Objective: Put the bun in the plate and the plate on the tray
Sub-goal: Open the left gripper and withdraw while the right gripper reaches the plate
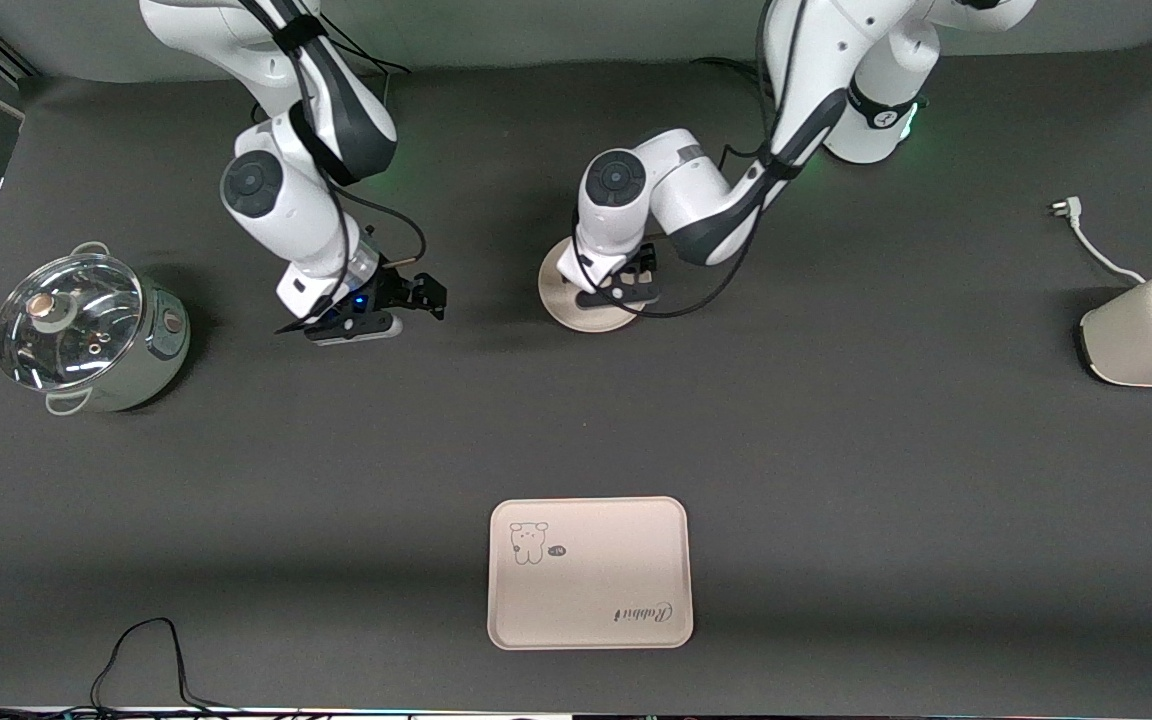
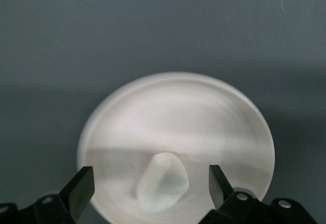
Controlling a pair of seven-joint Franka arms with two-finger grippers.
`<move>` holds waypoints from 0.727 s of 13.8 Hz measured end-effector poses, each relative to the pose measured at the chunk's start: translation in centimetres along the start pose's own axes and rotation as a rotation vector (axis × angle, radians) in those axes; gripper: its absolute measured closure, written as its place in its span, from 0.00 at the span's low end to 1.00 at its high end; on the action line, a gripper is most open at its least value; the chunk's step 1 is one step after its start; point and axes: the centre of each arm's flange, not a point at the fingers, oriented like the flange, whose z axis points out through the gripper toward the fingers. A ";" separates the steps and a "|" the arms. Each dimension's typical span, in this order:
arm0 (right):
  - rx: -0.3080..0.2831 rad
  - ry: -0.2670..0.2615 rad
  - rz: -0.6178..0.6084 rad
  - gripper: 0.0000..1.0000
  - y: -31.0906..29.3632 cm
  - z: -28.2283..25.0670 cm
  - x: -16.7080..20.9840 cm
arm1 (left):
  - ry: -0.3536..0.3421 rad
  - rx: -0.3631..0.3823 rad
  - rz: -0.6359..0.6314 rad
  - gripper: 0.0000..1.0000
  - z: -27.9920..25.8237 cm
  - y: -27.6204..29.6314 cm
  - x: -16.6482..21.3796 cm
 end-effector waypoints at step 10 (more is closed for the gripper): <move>0.124 0.041 0.018 0.00 -8.8 9.9 -7.6 | 0.027 0.097 0.073 0.00 -20.5 -19.7 14.5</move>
